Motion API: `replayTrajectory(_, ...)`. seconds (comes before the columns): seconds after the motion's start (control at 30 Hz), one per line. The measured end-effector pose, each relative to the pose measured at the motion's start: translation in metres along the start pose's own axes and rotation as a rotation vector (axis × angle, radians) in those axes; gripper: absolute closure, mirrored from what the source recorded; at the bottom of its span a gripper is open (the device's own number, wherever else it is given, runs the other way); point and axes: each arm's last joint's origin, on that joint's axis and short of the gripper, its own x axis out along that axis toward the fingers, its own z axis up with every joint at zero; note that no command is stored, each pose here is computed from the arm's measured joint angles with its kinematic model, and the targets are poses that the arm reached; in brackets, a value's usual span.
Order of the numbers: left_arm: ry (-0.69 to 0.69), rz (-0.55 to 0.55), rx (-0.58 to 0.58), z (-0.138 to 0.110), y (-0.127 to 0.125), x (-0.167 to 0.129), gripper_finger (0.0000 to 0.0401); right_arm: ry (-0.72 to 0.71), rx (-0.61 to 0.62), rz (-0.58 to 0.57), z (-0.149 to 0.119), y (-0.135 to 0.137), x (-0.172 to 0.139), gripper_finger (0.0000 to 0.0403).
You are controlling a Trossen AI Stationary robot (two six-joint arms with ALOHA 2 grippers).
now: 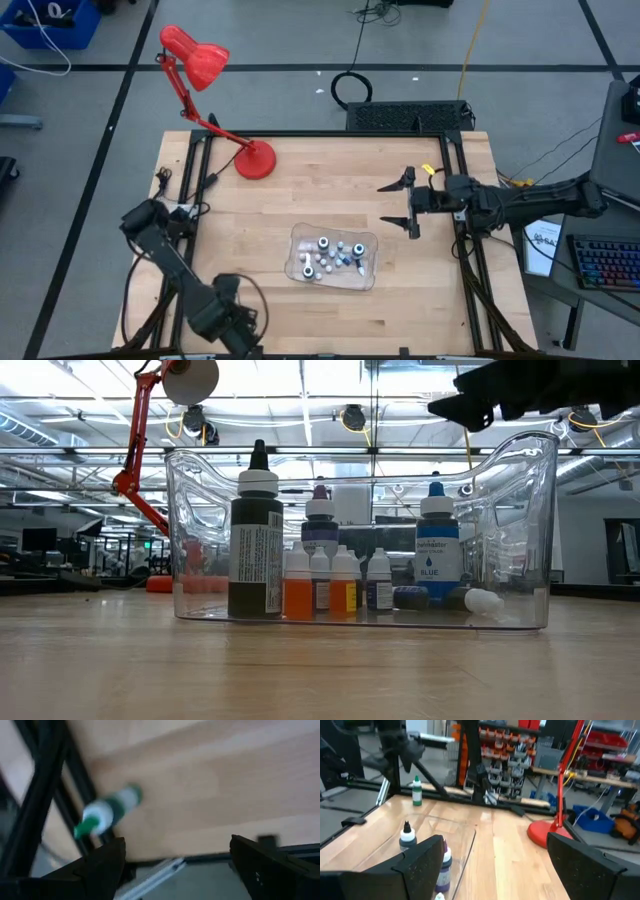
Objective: Pick & Place food coloring
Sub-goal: Put the large green food coloring bottle into the transparent bin
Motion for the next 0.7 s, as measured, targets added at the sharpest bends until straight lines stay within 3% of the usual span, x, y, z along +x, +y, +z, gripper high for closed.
replayTrajectory(0.2,0.050,0.093,-0.131,-0.014,0.008,0.029,0.0048,-0.116,-0.010,-0.016,-0.019,0.003,-0.002,0.0069)
replayTrajectory(0.43,0.066,0.167,-0.111,-0.015,0.014,0.048,0.0048,-0.306,-0.018,-0.036,-0.025,0.004,-0.010,0.0069)
replayTrajectory(0.7,0.074,0.176,-0.044,-0.006,0.010,0.043,0.0048,-0.339,-0.066,0.080,-0.024,0.007,-0.011,0.0069)
